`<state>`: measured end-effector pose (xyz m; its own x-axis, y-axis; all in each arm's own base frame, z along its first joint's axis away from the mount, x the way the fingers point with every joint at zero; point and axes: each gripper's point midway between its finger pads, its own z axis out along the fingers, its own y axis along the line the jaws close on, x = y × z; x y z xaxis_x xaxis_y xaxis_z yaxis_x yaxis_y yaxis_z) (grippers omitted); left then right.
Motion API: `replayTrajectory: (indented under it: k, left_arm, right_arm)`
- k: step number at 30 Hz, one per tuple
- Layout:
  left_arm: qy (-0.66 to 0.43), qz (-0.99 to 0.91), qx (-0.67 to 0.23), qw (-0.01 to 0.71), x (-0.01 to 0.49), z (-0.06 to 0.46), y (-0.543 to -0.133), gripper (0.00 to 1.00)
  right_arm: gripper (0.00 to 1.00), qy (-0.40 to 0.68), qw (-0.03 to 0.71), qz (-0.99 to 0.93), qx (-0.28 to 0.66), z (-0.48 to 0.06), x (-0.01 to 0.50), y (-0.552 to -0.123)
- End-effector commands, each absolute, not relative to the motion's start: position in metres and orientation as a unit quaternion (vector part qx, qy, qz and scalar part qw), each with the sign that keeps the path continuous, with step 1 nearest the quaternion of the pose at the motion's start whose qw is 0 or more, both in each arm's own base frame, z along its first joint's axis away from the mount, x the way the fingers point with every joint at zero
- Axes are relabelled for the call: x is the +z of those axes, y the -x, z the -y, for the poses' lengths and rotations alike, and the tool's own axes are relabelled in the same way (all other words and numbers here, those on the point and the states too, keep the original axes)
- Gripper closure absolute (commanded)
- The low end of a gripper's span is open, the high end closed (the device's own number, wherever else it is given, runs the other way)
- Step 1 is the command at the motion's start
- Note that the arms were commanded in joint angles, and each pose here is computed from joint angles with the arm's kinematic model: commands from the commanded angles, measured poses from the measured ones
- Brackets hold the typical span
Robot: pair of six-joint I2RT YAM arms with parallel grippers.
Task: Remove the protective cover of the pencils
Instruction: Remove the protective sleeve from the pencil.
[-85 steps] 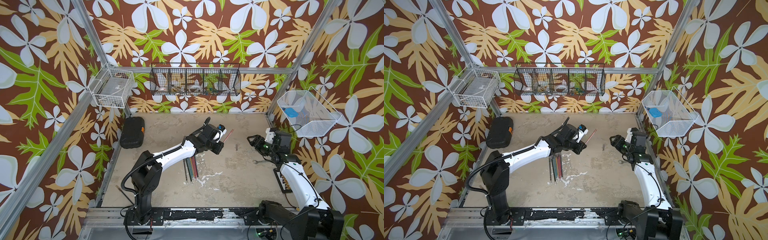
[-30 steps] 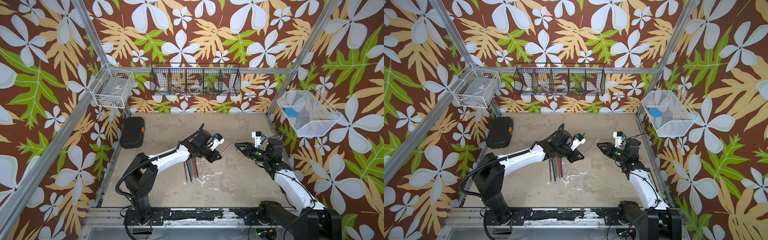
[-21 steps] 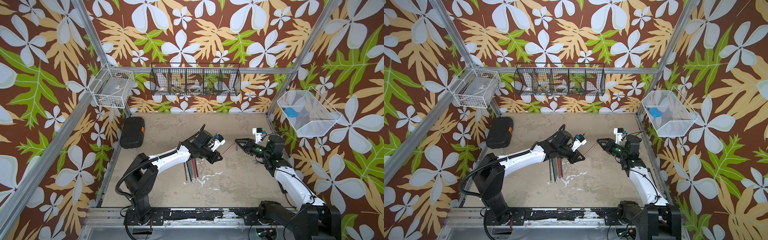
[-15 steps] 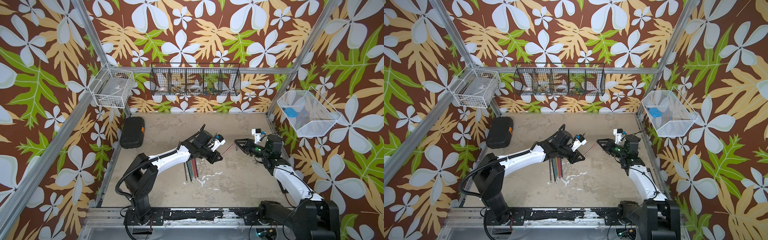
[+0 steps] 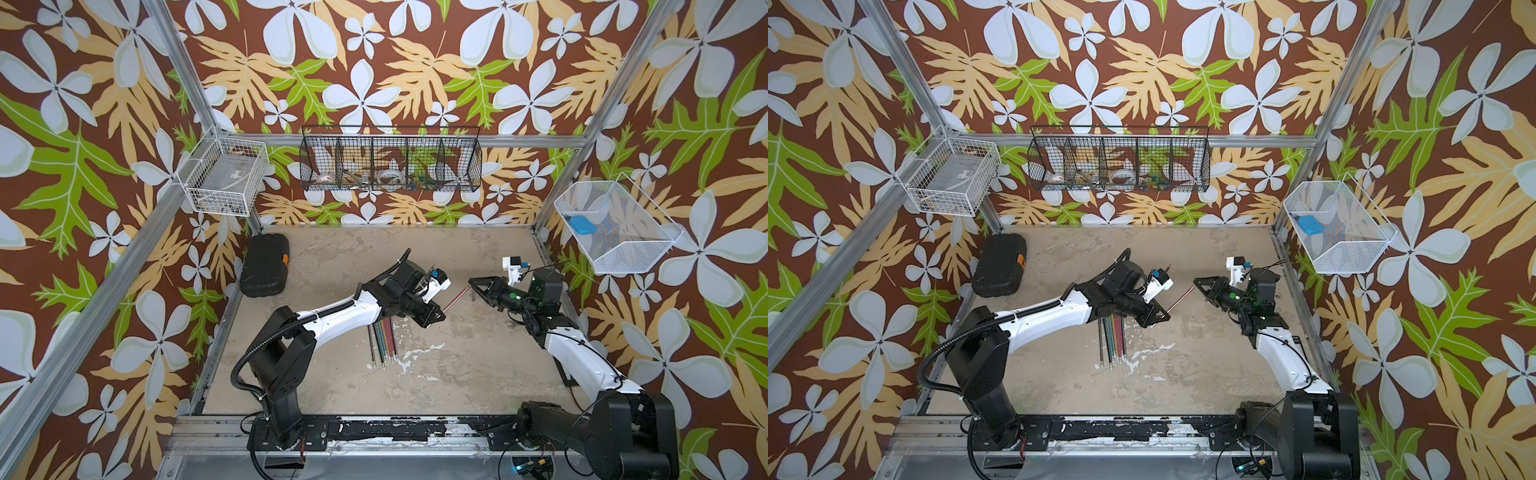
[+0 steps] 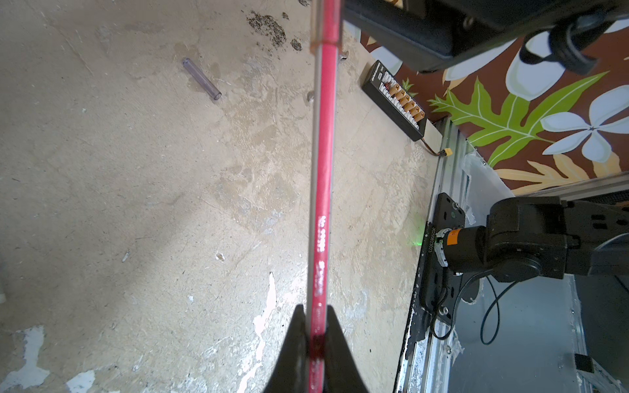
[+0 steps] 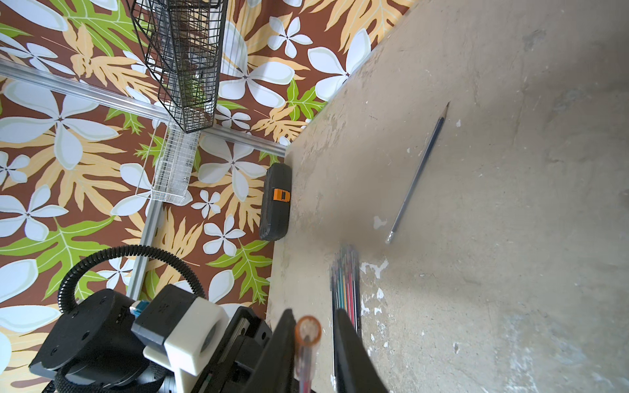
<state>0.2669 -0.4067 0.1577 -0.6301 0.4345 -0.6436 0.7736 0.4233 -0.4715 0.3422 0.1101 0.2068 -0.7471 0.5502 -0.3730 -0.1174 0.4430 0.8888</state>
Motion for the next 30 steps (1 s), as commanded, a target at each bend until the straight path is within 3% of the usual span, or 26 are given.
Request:
replayTrajectory:
  k: [1,12,16,21,30]
  left_arm:
    - [-0.372,-0.811,-0.394,0.220,0.161,0.409,-0.267,1.00]
    - [-0.372,-0.812,-0.393,0.218,0.160,0.410,-0.266,1.00]
    - [-0.373,-0.812,-0.393,0.217,0.159,0.410,-0.266,1.00]
    - [-0.372,-0.813,-0.392,0.217,0.159,0.410,-0.267,1.00]
    - [-0.367,-0.818,-0.383,0.222,0.158,0.408,-0.270,1.00]
  right_arm:
    - [0.76,-0.127,0.335,-0.778,0.517,-0.112,0.212,-0.343]
    - [0.77,-0.125,0.331,-0.775,0.524,-0.117,0.214,-0.345]
    - [0.84,-0.122,0.328,-0.774,0.527,-0.121,0.214,-0.345]
    - [1.00,-0.124,0.326,-0.779,0.521,-0.120,0.213,-0.346]
    - [1.00,-0.144,0.339,-0.785,0.498,-0.111,0.213,-0.362]
